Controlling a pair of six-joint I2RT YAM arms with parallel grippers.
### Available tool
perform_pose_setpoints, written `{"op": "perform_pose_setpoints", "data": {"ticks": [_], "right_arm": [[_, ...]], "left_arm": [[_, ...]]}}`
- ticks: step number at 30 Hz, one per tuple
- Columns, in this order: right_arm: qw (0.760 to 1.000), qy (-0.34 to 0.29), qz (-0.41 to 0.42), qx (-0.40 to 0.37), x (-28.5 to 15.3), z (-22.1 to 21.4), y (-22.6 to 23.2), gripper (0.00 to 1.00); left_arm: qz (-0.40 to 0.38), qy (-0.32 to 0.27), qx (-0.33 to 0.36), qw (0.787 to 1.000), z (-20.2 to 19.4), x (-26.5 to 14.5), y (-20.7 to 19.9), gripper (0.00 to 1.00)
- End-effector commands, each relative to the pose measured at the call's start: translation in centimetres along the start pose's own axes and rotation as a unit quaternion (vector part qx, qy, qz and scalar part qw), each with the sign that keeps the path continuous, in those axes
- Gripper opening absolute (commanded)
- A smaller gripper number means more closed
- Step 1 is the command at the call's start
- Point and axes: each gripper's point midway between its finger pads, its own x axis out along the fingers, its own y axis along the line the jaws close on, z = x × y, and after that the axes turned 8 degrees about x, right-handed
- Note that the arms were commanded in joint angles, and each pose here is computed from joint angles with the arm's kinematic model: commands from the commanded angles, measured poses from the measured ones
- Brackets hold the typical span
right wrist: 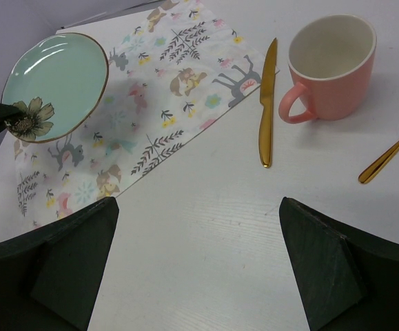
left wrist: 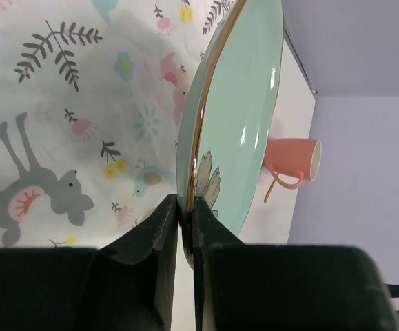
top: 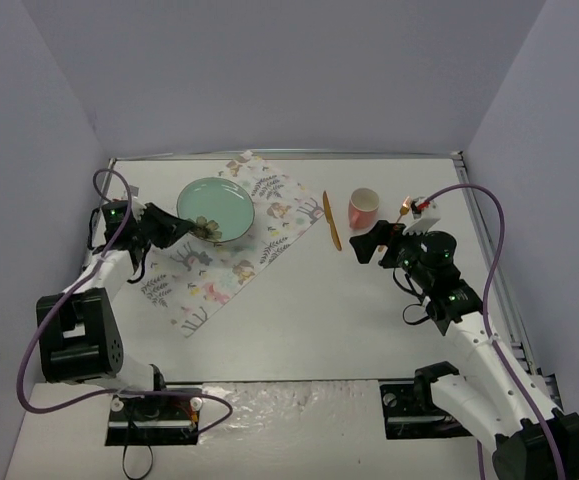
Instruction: Set the dinner table for one person
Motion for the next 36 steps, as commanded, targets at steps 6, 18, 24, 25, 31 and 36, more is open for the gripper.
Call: {"op": "perform_pose_setpoints", "data": {"ticks": [6, 18, 24, 25, 31, 36], "right_arm": [[0.998, -0.043, 0.037, -0.016, -0.2, 3.0, 2.0, 1.00], [0.999, -0.036, 0.039, -0.013, 0.3, 2.4, 1.8, 1.00], [0.999, -0.034, 0.039, -0.012, 0.5, 2.4, 1.8, 1.00], [0.999, -0.034, 0.039, -0.012, 0.6, 2.3, 1.7, 1.00], [0.999, -0.033, 0.040, -0.012, 0.6, 2.3, 1.7, 1.00], [0.999, -0.032, 0.039, -0.013, 0.6, 2.2, 1.6, 1.00]], "left_arm": [[-0.109, -0.058, 0.029, 0.992, 5.0, 1.3, -4.0, 0.00], [-0.102, -0.053, 0.011, 0.993, 4.5, 3.1, -1.9, 0.00], [-0.094, -0.046, 0.000, 0.995, 3.8, 3.8, -1.1, 0.00], [-0.094, -0.044, -0.001, 0.995, 3.7, 3.9, -1.1, 0.00], [-0.094, -0.038, -0.006, 0.995, 3.2, 4.5, -0.8, 0.00], [-0.093, -0.036, -0.012, 0.995, 2.8, 4.8, -0.4, 0.00]]}}
